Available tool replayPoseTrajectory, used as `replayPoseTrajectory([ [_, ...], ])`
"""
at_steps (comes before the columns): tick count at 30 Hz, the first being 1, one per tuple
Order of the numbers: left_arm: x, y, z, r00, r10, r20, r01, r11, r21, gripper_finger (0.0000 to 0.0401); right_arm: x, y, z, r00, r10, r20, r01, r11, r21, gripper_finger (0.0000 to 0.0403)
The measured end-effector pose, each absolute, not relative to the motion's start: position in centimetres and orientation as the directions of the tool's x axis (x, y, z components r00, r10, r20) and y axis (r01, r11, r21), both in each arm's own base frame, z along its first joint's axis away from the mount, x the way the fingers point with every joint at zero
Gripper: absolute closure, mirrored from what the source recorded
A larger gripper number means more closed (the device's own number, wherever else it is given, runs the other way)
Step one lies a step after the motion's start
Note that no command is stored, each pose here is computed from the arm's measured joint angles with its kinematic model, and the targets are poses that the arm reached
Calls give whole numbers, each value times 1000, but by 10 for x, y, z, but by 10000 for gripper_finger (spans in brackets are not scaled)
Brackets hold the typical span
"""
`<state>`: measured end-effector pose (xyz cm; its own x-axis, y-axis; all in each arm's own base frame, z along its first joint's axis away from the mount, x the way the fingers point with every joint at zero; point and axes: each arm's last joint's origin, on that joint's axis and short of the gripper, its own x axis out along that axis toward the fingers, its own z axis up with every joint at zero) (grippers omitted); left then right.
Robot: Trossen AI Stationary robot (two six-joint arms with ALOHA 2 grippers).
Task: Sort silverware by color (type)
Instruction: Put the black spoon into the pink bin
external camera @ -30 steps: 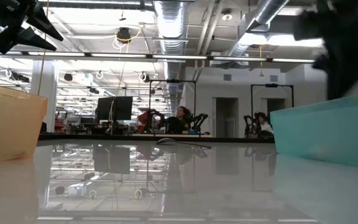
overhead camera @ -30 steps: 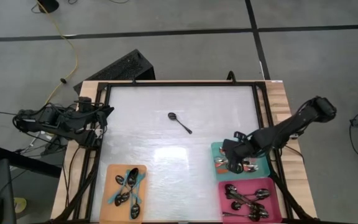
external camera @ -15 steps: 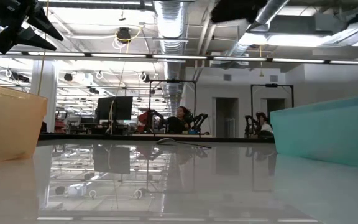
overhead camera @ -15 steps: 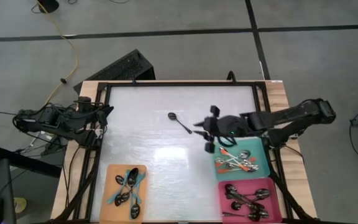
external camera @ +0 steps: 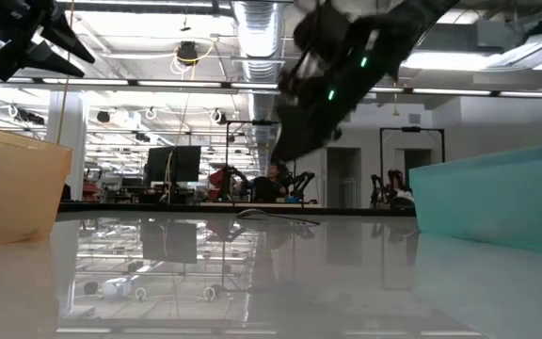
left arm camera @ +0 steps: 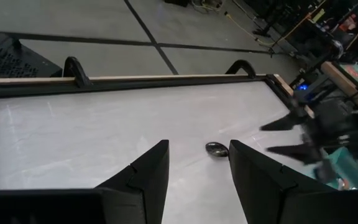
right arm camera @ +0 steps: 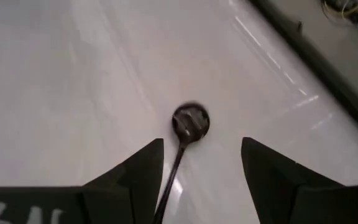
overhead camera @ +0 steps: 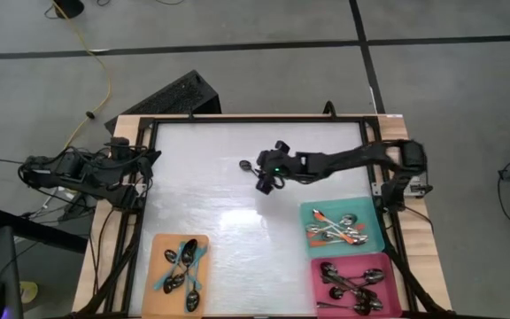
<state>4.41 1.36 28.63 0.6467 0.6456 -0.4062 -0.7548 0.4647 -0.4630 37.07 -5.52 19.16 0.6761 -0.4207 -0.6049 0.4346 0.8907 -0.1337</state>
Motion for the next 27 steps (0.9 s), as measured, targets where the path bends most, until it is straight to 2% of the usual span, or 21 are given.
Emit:
replayPoseTrajectory([
  [7, 43, 14, 285, 643, 639, -422, -758, 456, -466, 250, 390, -60, 139, 675, -375, -636, 398, 910, -114, 179],
  [17, 43, 13, 285, 645, 636, -423, -756, 451, -474, 250, 393, -80, 106, 658, -321, -682, 406, 913, -38, 191],
  [21, 43, 13, 285, 645, 636, -423, -756, 451, -473, 250, 394, -85, 99, 662, -307, -684, 423, 906, 3, 243],
  [27, 42, 14, 283, 635, 638, -436, -767, 454, -453, 250, 393, -87, 95, 657, -298, -693, 446, 894, 39, 359],
])
